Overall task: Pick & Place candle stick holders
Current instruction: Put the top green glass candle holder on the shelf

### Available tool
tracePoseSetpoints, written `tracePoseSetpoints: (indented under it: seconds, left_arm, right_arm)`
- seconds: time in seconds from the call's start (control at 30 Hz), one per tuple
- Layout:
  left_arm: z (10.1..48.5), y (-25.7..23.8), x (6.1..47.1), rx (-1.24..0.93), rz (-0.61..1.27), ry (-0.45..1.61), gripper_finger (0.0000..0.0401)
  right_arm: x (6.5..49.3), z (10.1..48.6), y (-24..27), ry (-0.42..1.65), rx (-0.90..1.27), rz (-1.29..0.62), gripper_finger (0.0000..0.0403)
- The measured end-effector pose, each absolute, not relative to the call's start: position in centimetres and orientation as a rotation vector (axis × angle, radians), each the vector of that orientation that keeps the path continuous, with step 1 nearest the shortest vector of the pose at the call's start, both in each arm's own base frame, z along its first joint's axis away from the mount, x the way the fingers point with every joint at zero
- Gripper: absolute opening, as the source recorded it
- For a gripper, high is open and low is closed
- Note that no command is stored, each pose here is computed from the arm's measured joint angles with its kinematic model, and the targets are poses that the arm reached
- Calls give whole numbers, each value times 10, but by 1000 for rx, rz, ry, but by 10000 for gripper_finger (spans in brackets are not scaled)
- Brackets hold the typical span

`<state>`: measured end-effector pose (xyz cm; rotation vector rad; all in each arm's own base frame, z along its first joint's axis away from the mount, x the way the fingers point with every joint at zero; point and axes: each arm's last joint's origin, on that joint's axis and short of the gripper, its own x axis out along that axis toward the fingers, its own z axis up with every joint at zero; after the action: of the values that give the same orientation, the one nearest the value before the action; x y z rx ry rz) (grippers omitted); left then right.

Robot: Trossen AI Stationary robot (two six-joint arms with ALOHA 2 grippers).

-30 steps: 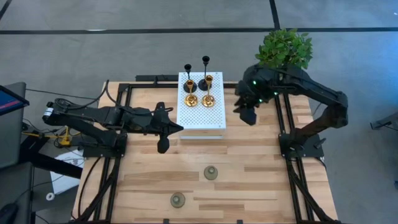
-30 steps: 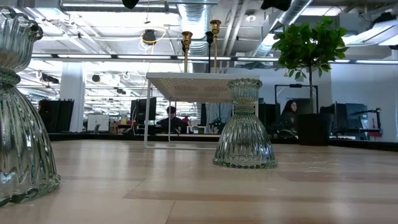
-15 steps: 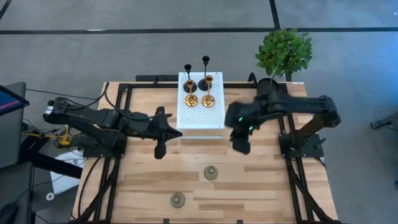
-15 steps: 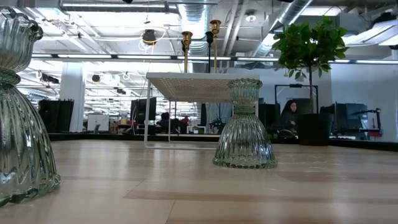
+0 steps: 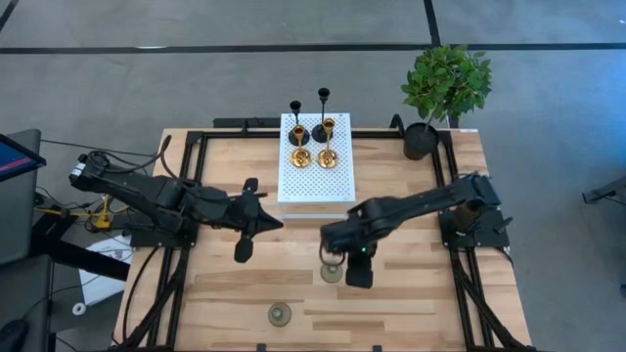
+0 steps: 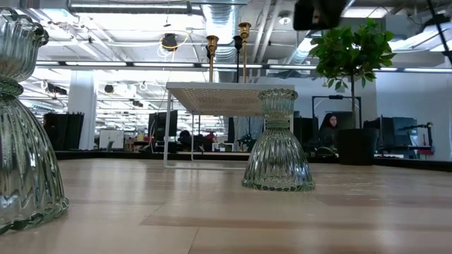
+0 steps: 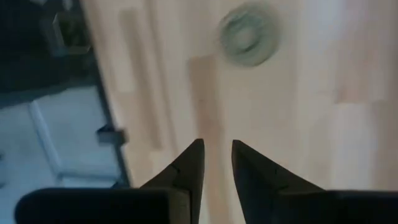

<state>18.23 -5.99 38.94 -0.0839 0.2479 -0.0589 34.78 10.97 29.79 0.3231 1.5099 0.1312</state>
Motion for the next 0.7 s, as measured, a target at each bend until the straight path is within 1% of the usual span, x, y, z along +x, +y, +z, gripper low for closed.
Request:
tracePoseSetpoints:
  seconds: [0.07, 0.23, 0.37, 0.5, 0.7]
  left_arm:
    - [389, -60, 182, -84, -59, 248, 8]
    - [389, -60, 182, -83, -54, 247, 8]
    - [389, -60, 182, -102, -52, 248, 8]
    - [389, -60, 183, -116, -51, 249, 8]
    - [389, -61, 182, -106, -78, 251, 8]
  right_arm:
    - [351, 290, 116, 1550, 339, 182, 69]
    - [356, 278, 122, 1556, 273, 174, 48]
    - [362, 279, 121, 1477, 241, 149, 26]
    - [369, 285, 114, 1394, 265, 155, 7]
    - [380, 283, 101, 1342, 299, 138, 1]
